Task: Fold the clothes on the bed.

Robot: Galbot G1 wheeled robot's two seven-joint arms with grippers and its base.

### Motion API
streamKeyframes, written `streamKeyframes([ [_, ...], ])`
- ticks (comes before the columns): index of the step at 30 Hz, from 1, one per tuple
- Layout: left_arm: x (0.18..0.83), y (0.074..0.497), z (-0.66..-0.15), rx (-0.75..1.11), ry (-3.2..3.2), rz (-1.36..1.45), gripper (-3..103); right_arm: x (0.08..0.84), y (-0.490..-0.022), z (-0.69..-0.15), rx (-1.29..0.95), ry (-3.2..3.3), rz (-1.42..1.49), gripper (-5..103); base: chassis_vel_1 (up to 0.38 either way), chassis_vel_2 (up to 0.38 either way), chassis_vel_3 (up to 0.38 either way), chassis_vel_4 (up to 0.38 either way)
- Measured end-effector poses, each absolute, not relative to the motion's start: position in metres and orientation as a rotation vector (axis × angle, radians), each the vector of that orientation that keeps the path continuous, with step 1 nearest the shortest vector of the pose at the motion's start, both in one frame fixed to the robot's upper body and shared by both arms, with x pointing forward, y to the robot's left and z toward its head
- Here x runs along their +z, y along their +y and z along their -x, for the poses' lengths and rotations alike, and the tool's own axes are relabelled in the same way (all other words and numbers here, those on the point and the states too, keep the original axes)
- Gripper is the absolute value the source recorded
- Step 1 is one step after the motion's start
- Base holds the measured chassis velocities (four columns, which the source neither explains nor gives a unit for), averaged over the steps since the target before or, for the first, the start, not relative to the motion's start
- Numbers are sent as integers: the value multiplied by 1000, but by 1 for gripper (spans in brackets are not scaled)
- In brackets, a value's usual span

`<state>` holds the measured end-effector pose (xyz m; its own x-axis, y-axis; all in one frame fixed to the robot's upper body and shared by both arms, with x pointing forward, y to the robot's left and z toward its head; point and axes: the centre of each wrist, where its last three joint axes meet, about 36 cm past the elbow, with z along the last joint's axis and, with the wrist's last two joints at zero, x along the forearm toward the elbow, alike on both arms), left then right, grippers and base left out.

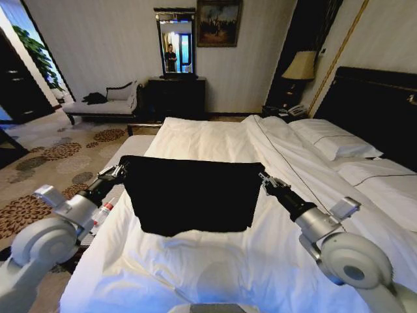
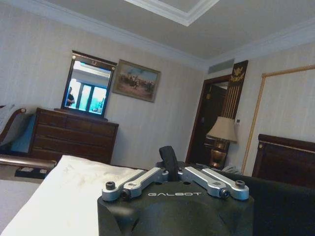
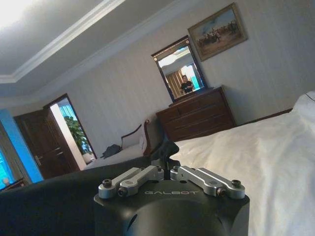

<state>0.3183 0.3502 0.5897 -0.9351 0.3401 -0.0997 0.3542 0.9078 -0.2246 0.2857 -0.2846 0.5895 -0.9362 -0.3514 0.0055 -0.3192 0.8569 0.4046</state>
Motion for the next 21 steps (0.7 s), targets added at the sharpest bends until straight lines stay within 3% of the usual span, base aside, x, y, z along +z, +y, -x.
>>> streamKeyframes([
  [21,564,328,-247,-369,3100,-396,2,556,-292,-259,-447,-2920,-351,1,0,0,0,0],
])
